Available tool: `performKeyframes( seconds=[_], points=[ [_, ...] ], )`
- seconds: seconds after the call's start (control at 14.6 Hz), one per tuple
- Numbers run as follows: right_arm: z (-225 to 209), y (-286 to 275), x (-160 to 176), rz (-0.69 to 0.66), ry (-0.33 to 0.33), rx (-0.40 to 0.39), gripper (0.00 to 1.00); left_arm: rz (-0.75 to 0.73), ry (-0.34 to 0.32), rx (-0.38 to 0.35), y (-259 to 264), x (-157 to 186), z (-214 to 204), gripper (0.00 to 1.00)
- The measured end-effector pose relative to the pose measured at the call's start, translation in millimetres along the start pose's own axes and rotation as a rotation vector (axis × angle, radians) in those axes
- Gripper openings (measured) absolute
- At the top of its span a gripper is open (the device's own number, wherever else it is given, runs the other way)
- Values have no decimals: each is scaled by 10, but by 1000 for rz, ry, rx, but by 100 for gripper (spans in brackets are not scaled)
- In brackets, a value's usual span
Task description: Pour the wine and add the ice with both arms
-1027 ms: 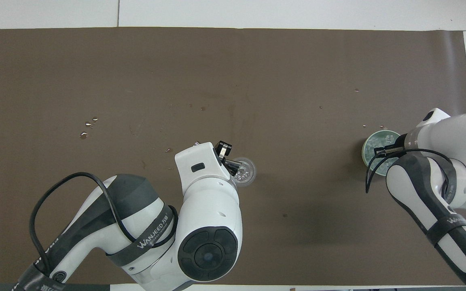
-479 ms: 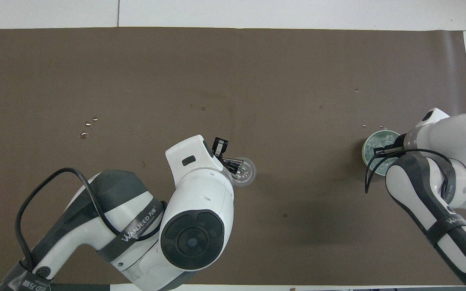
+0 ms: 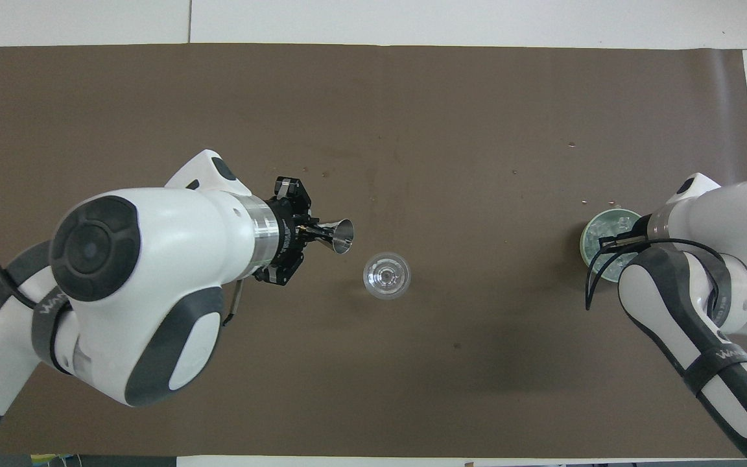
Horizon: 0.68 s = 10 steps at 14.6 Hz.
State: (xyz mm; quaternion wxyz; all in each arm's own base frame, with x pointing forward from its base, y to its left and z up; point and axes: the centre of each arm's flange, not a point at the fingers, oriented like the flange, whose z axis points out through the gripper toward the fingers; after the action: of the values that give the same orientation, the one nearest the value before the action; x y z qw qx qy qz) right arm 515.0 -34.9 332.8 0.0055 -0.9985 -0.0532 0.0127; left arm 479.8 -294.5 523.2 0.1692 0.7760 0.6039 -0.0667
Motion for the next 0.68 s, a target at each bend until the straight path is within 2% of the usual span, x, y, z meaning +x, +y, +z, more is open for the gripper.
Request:
performKeyframes(
  seconds=[0.21, 0.34, 0.48, 0.68],
  points=[
    [-447, -90, 153, -22, -40, 9, 22, 41, -215, 24, 25, 796, -69, 22],
    [-875, -309, 289, -45, -44, 9, 22, 31, -303, 16, -74, 1255, -52, 22],
    [-1337, -784, 412, -23, -33, 5, 22, 2, -407, 3, -144, 1699, -43, 22],
    [-1885, -1875, 479, 49, 29, 9, 22, -119, -533, -62, -200, 2513, -33, 22]
  ],
)
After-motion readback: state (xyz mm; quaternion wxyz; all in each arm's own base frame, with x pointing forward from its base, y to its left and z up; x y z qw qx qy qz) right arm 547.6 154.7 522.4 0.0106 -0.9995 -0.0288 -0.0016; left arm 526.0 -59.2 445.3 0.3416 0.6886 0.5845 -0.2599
